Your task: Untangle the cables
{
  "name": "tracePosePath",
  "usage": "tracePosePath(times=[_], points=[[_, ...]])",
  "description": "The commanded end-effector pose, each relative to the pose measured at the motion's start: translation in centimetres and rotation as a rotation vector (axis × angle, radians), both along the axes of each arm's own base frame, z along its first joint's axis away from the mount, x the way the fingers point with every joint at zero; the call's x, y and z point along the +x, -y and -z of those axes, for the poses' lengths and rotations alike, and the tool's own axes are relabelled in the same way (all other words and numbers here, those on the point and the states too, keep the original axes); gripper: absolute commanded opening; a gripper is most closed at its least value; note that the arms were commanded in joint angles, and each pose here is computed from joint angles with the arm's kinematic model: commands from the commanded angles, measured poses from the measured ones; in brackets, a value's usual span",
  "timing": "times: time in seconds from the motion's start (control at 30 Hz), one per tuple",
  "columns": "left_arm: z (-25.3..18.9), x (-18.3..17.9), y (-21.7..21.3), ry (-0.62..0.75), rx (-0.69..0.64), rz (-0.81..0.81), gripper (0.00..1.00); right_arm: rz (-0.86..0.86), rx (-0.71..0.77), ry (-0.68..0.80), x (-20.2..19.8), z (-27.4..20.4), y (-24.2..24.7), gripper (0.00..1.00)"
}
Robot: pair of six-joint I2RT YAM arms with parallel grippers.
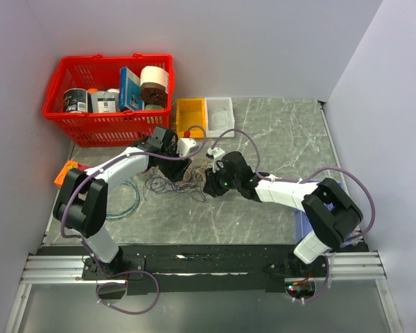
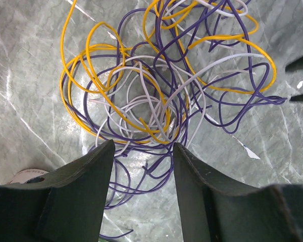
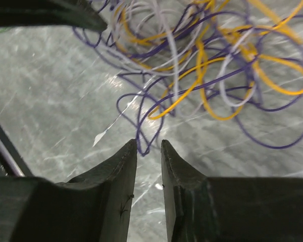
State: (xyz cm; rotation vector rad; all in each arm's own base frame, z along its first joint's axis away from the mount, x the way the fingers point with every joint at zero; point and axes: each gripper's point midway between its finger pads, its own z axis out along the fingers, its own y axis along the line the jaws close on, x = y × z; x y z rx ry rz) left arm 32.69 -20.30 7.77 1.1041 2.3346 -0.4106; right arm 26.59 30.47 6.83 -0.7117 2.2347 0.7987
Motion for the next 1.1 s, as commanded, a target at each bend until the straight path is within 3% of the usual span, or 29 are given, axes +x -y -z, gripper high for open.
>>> tracePosePath(times=[0.0,0.3,0.53,0.67,0.93,0.97,1.03,1.07], points=[[-0.8,-0.1,0.2,-0.002,-0.018,-0.008,0.56,0.103,0.018,0.142,3.5,-4.2,1.5,0.35],[-0.8,-0.1,0.2,0.001,-0.021,-0.004,0.56,0.223,-0.038,0.069,7.3,-1.6,5.6,0.38],[-0.7,-0.2,0.1,0.0,-0.016,-0.008,0.56,0.236,-0.05,0.052,9.3,-0.3,5.5,0.49],[-0.6,-0.3,0.1,-0.006,-0.017,-0.006,0.56,0.252,-0.092,0.02,10.2,1.2,5.8,0.5],[-0.9,-0.3,0.3,-0.004,-0.026,0.002,0.56,0.257,-0.111,-0.041,9.9,3.3,6.2,0.36],[-1.0,-0.3,0.4,-0.005,-0.03,0.004,0.57,0.252,-0.115,-0.051,9.8,3.7,6.2,0.27],[-1.4,-0.3,0.6,-0.004,-0.043,0.012,0.57,0.241,-0.113,-0.055,9.7,3.8,6.1,0.18],[-1.6,-0.4,0.7,-0.001,-0.049,0.018,0.58,0.241,-0.123,-0.064,9.5,3.9,6.3,0.03]])
